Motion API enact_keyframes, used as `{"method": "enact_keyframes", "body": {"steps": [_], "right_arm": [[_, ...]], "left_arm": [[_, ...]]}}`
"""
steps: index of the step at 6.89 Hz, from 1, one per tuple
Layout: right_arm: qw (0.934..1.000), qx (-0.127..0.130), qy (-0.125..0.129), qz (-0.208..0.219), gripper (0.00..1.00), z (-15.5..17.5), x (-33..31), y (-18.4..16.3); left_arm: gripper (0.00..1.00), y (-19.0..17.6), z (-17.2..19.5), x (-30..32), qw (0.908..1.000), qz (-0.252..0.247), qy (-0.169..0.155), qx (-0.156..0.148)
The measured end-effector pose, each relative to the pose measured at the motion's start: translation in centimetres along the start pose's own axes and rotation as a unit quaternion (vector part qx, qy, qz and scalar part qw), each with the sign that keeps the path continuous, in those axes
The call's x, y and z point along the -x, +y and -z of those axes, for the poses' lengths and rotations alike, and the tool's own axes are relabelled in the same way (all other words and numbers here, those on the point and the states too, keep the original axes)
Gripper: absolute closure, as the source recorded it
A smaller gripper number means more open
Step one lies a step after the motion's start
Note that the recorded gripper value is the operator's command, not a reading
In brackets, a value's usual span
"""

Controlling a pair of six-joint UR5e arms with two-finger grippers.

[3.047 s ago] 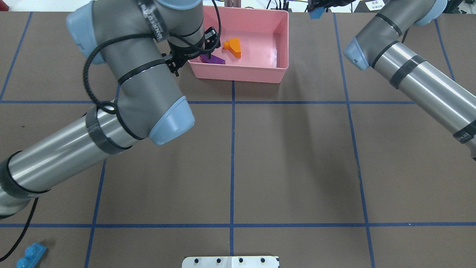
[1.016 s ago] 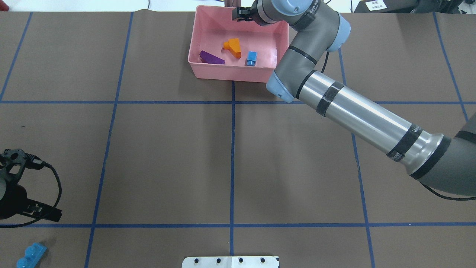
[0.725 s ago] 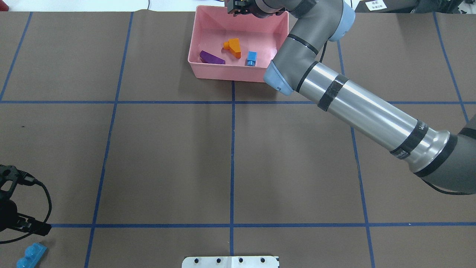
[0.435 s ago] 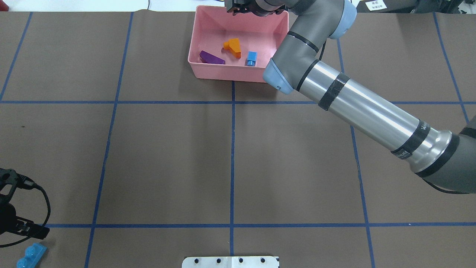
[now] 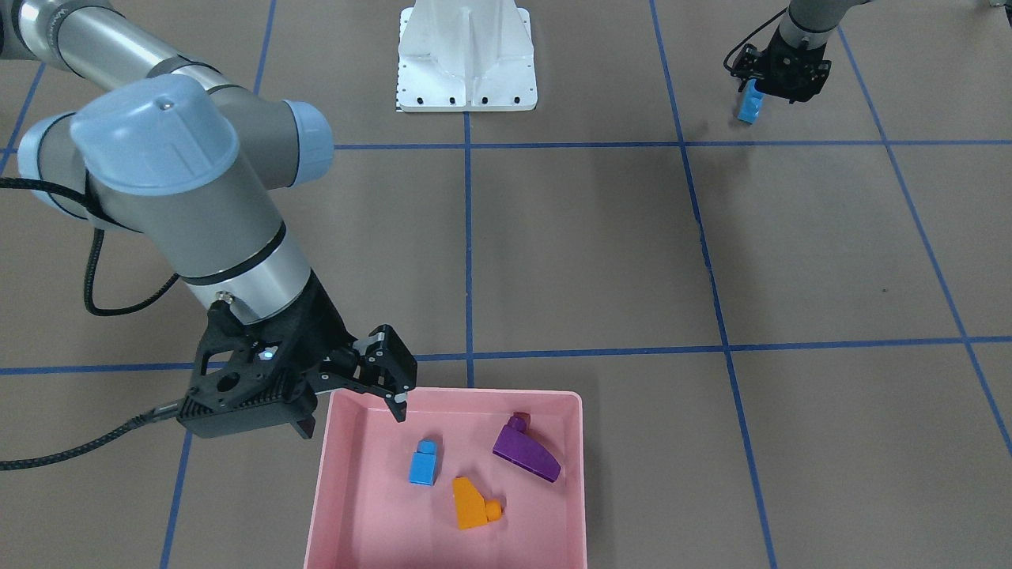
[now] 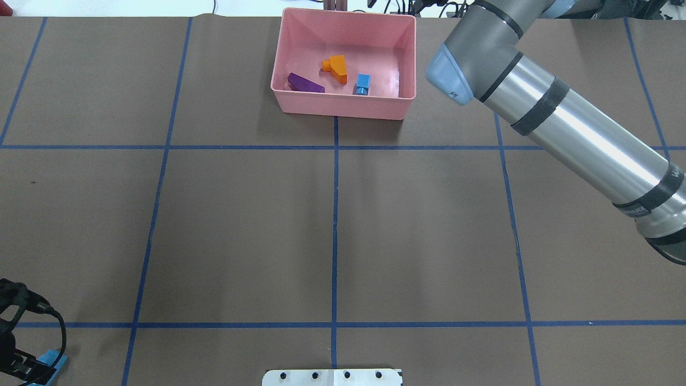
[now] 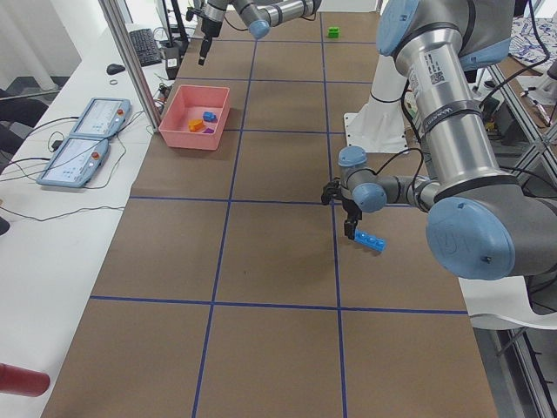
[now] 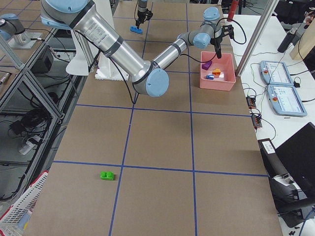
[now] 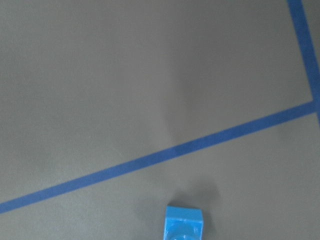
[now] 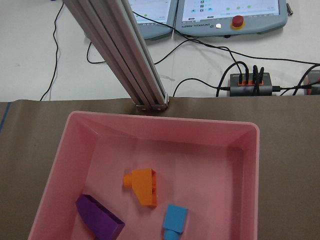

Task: Put all blocks into box

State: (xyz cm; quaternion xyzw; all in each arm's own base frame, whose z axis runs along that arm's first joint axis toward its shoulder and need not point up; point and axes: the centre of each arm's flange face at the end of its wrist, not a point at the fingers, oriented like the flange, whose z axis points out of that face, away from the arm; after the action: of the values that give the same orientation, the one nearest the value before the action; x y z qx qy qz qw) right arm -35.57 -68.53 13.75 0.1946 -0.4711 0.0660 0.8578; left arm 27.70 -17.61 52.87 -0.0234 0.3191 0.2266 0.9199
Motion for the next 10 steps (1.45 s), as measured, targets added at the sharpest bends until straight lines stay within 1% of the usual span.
{"method": "enact_keyframes", "body": {"steps": [2,4,5,6,7,8,9,10], "right_arm": [[0.9998,0.014,0.012,0.003,0.01,3.1,-2.8,0.2],[0.9987,0.027,0.028,0.034,0.01,6.6,-7.3,1.5],[0.9978,0.034,0.033,0.047,0.01,8.1,-9.4,2.0],[0.9971,0.039,0.034,0.056,0.01,9.3,-11.4,2.4],[0.9966,0.045,0.031,0.062,0.01,10.1,-13.0,2.4],[0.9961,0.051,0.024,0.067,0.01,10.8,-14.4,2.2],[0.9956,0.055,0.021,0.073,0.01,11.4,-15.7,1.9],[0.995,0.058,0.019,0.079,0.01,12.0,-17.1,1.6]], "left_arm": [[0.0,0.9,-1.2,-0.5,0.9998,-0.015,0.002,0.009],[0.0,1.8,-3.0,-0.8,0.9997,-0.021,0.007,0.01],[0.0,2.2,-3.6,-1.1,0.9996,-0.022,0.008,0.013],[0.11,2.6,-4.0,-1.4,0.9996,-0.024,0.007,0.016],[0.51,2.8,-4.4,-1.6,0.9995,-0.026,0.004,0.016],[0.8,2.9,-4.6,-1.6,0.9995,-0.026,0.005,0.014],[1.0,3.0,-4.7,-1.7,0.9996,-0.025,0.008,0.012],[1.0,3.1,-4.7,-1.8,0.9995,-0.026,0.009,0.013]]}}
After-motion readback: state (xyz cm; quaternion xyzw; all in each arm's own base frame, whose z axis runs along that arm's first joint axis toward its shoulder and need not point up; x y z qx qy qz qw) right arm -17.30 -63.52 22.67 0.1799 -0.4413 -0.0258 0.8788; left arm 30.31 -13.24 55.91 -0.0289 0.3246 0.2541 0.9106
